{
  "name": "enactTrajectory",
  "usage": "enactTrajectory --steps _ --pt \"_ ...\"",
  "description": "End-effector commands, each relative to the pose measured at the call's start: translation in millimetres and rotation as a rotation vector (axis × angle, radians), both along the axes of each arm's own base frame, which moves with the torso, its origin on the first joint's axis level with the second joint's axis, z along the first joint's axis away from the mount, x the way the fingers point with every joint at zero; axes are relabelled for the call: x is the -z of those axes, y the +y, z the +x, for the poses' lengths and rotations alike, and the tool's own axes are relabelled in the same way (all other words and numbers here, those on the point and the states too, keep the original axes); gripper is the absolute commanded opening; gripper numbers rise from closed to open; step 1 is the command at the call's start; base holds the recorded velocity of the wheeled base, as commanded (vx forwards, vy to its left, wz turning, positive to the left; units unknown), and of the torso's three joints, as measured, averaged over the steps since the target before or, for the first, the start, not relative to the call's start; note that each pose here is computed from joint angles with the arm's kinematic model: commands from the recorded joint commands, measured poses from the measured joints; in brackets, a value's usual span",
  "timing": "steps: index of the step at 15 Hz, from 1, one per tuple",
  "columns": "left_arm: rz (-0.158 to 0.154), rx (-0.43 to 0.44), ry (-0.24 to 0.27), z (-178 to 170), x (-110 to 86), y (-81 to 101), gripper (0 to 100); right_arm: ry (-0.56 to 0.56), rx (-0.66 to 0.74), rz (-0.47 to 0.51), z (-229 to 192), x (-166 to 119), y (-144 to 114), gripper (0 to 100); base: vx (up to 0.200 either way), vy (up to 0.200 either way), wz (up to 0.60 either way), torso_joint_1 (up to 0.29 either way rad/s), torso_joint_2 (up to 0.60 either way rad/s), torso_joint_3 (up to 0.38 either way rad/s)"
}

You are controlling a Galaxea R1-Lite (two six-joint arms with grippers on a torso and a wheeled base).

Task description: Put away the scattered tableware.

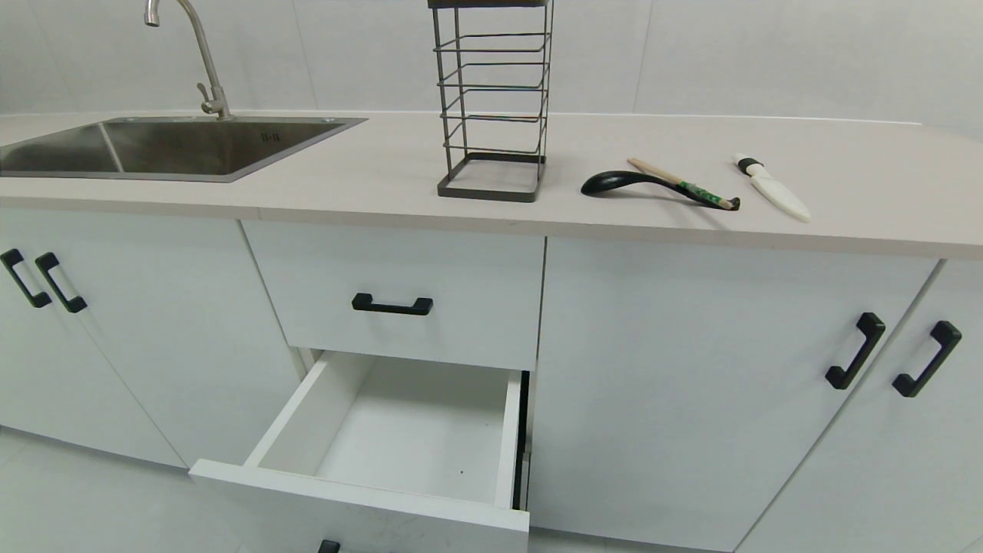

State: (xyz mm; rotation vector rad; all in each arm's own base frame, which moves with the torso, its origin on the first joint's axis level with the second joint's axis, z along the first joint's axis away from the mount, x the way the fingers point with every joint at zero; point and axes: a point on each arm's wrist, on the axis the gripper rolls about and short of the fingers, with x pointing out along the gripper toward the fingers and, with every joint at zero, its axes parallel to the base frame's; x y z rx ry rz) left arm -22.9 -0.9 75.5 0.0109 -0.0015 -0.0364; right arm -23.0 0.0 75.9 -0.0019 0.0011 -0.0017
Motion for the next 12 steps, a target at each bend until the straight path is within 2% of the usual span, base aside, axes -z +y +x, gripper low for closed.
enactTrajectory --steps 1,2,5,12 --pt "0.0 -0.001 0.001 0.1 0.0 0.0 100 0.002 0.0 0.0 0.1 0.0 0.0 0 0.0 0.0 0.0 0.0 0.0 0.0" --pt "0.0 -0.001 0.0 0.1 -0.2 0.0 100 0.002 -0.002 0.0 0.1 0.0 0.0 0 0.0 0.0 0.0 0.0 0.0 0.0" --pt "-0.002 -0.001 0.0 0.1 -0.2 0.0 100 0.004 0.0 0.0 0.2 0.5 0.0 0 0.2 -0.2 0.0 0.002 0.0 0.002" --pt "-0.002 -0.001 0.0 0.1 -0.2 0.0 100 0.002 0.0 -0.001 0.1 0.0 0.0 0 0.0 0.0 0.0 0.0 0.0 0.0"
